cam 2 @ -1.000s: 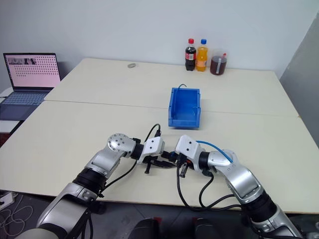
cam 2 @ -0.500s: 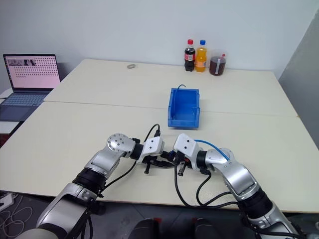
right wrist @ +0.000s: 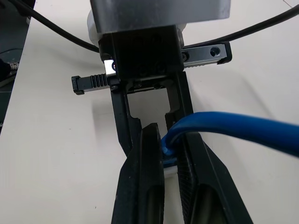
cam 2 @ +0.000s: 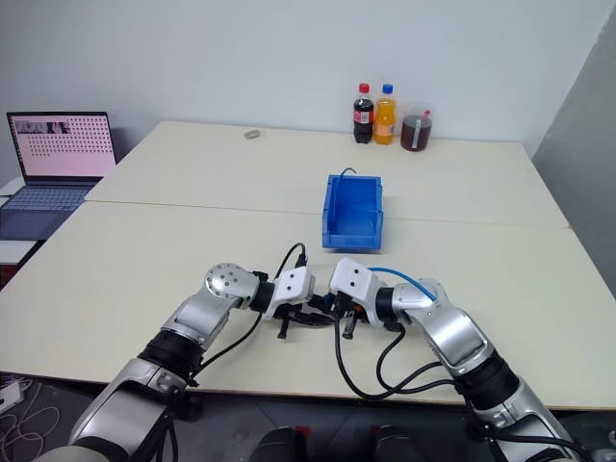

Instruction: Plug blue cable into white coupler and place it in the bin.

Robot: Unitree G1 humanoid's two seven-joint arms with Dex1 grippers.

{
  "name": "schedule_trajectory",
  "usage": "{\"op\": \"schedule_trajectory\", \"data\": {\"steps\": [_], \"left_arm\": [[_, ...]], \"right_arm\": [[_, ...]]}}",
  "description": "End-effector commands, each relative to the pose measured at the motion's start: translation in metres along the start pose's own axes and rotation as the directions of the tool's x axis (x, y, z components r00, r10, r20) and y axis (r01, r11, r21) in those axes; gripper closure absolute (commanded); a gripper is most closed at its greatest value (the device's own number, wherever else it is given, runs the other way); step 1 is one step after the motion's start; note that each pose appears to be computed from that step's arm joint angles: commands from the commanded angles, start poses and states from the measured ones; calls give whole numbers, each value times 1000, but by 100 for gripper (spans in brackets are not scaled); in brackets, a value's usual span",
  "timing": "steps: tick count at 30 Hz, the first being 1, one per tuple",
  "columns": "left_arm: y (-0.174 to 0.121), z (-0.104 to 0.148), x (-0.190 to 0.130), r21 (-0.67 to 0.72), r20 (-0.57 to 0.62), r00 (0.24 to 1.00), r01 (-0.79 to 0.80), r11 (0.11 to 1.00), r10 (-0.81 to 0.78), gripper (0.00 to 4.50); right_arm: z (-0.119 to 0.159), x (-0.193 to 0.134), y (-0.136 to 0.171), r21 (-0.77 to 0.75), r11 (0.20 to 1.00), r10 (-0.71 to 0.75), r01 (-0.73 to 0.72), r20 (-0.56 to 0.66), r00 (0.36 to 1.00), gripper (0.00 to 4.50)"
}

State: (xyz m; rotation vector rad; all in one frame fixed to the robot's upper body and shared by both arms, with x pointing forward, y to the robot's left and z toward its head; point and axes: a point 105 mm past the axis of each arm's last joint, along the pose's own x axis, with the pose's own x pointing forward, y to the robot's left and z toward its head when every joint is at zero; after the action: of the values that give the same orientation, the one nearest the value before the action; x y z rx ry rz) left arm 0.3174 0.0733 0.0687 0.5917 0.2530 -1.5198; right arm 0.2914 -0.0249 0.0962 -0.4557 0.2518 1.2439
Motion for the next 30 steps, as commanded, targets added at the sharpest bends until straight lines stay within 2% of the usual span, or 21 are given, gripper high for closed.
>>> {"op": "schedule_trajectory", "data": {"steps": [1,8,15,19,25,30], "left_arm": [[-1,-7,2,-11,-33,999,-6,1000,6,283],[-1,-16,-11,-9,-62,998,-9,1000,9,135],[4,-9,-28,-24,-16,997,-81,996,80,5],[9,2,-44,-48,37,987,-154,987,155,0],[20,39,-67,-76,163,937,-299,951,308,0],[25,77,-81,-127,284,895,-319,939,343,0]], "right_arm": [[-17,0,11,46,999,27,-24,-55,998,439],[7,-11,4,26,999,-20,19,30,999,439],[29,-21,0,64,997,-45,38,117,992,439],[43,-28,-1,102,994,-60,42,185,981,439],[56,-48,-11,202,977,-124,66,291,949,439],[73,-81,-51,301,937,-284,175,370,885,439]]}}
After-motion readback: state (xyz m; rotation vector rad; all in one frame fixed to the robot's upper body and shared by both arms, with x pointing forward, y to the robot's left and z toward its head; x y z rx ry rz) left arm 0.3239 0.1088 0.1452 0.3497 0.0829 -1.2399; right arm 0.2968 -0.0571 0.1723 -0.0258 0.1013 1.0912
